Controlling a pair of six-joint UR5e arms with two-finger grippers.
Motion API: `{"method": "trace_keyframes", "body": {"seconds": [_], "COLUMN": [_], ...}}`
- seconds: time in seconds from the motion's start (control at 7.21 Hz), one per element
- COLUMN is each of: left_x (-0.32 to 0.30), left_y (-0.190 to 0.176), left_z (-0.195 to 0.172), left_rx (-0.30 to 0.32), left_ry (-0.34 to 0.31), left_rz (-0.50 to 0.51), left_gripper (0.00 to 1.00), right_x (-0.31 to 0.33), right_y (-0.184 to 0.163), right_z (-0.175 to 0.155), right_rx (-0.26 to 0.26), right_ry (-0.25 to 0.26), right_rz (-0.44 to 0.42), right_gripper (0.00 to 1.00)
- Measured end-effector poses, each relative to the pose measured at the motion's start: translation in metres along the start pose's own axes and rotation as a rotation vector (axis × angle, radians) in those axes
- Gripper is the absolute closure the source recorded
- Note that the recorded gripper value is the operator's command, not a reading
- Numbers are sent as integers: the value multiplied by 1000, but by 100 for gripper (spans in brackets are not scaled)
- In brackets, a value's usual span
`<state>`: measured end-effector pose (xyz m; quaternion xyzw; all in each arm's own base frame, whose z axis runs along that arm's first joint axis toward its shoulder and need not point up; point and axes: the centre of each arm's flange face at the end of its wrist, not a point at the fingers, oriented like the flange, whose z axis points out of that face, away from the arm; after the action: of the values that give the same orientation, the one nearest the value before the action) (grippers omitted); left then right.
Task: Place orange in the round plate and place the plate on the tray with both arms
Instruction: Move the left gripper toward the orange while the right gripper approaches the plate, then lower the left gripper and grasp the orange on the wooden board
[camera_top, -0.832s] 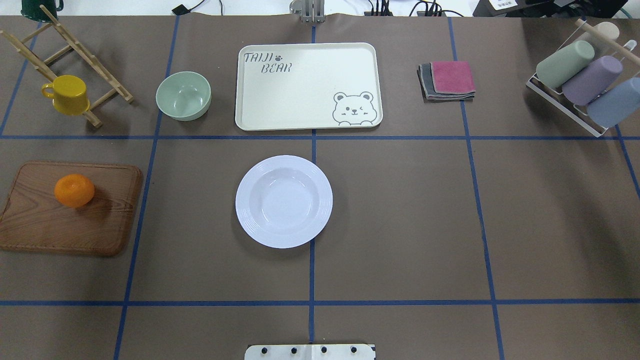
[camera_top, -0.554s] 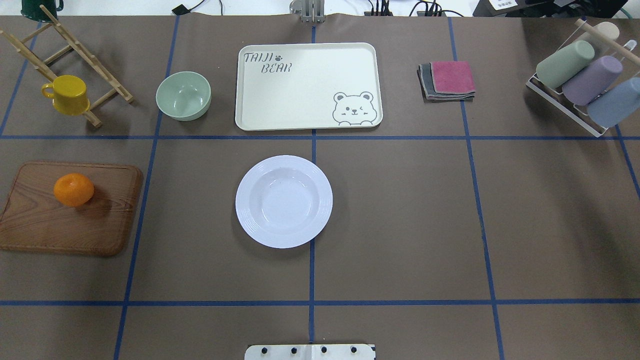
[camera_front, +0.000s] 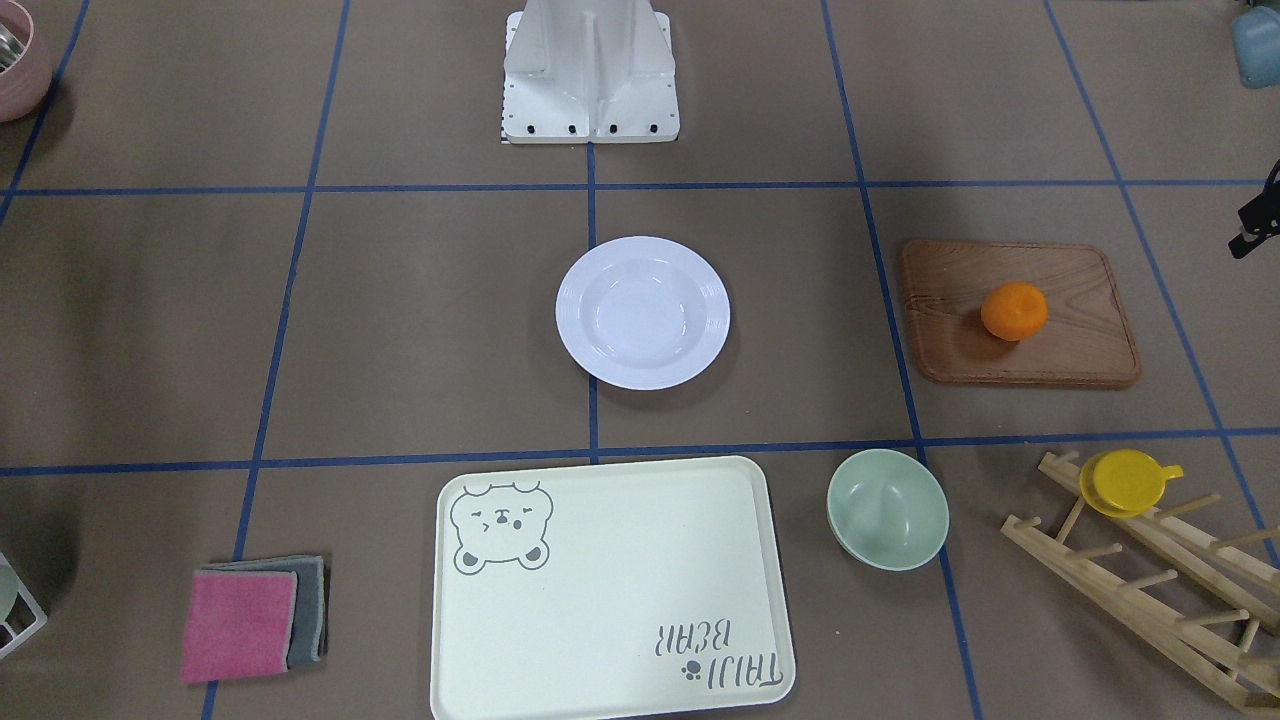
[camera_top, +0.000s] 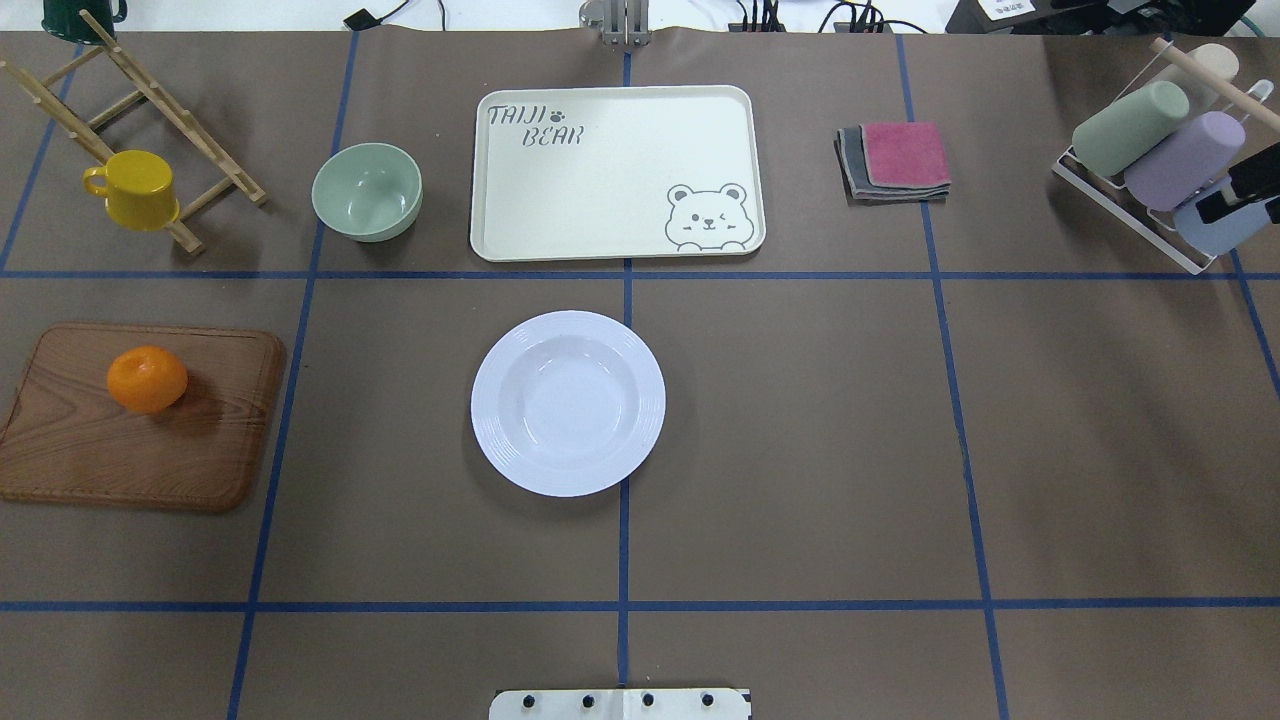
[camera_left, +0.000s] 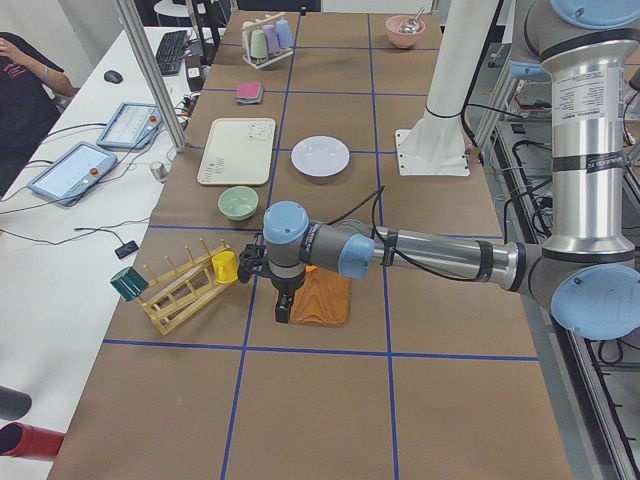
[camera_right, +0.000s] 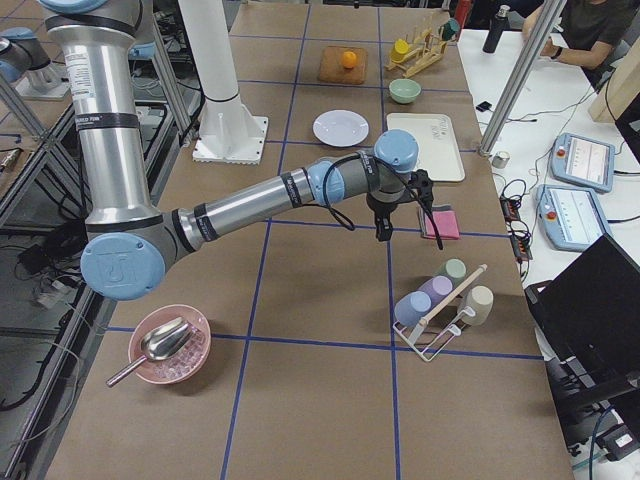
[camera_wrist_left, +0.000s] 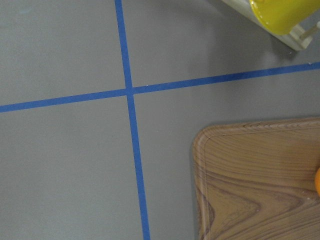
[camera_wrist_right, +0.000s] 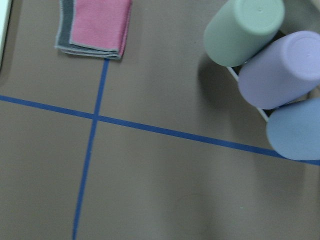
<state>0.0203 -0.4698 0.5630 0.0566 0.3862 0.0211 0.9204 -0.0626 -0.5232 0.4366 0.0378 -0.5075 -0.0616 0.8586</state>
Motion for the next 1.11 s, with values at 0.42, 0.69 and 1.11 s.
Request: {"method": "trace_keyframes", "body": {"seconds": [0.42, 0.69, 1.11], "left_x": [82, 129, 162], "left_y": [-18, -11, -4], "left_z": [11, 19, 51], "left_rx": [-16, -29, -29], "left_ry": [34, 51, 20], "left_rz": [-101, -161, -170], "left_gripper": [1, 1, 1], "right_x": [-82, -132, -169], "right_y": [-4, -3, -7], "right_z": [47, 85, 161], "right_rx": [-41, -52, 13], "right_ry": [-93, -107, -253], "right_rz": [-75, -64, 19], "right_gripper": [0, 0, 0]}}
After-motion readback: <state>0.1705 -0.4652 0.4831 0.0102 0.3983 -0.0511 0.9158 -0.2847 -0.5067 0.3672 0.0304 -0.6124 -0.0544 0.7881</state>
